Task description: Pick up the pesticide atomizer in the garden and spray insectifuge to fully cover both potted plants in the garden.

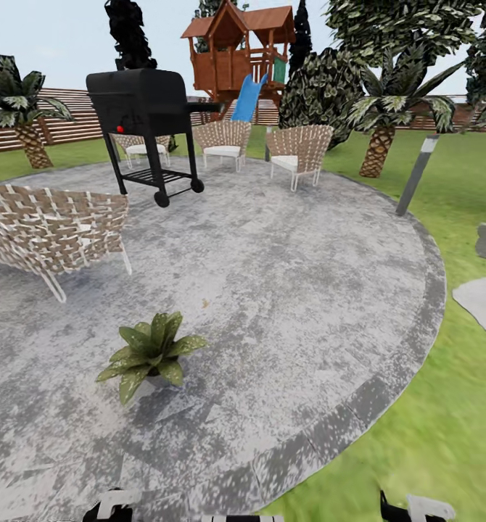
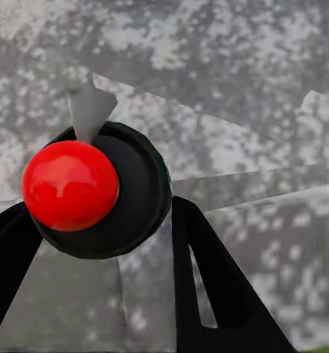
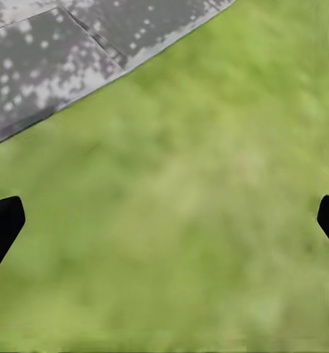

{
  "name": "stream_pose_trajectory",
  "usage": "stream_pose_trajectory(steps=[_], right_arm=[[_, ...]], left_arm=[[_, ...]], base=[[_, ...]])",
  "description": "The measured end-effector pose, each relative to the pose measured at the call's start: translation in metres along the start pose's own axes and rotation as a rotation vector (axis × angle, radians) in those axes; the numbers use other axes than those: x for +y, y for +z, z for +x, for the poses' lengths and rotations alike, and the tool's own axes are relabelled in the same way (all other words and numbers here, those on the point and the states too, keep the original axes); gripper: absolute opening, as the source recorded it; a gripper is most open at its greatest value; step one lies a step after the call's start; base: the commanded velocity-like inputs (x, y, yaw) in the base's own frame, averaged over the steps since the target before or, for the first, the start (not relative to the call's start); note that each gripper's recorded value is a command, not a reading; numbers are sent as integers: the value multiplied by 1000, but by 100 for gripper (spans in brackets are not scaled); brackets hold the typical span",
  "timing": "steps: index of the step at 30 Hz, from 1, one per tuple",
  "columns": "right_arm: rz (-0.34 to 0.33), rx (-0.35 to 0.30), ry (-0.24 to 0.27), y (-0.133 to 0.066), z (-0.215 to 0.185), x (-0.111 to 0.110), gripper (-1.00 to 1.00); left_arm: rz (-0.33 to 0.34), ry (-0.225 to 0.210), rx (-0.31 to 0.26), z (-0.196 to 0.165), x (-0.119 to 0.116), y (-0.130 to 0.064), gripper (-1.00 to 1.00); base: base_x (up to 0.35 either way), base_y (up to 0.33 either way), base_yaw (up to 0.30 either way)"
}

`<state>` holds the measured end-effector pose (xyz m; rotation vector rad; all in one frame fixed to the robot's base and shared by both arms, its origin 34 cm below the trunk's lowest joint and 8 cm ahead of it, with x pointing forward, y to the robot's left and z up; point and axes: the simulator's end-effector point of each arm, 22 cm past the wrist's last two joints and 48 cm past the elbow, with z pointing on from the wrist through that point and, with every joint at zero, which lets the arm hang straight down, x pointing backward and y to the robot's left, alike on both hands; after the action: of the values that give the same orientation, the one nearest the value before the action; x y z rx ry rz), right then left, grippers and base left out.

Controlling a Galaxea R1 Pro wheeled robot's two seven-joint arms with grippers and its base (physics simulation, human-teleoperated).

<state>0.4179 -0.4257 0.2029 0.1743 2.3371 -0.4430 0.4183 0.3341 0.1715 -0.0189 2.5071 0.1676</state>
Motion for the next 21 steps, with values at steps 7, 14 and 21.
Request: stream_pose_trajectory(steps=[7,14,21], right_arm=[[-1,19,-2,-3,8,1,100],[-1,26,-3,-4,11,0,100],[-1,26,-3,-4,11,0,100]], left_arm=[[4,6,4,2,-2,0,-100],[4,5,2,1,-2,0,-100],[8,6,4,2,-4,-1,-100]], base=[[-294,-157,-300],[-180,-109,-300],[-6,-4,-300]])
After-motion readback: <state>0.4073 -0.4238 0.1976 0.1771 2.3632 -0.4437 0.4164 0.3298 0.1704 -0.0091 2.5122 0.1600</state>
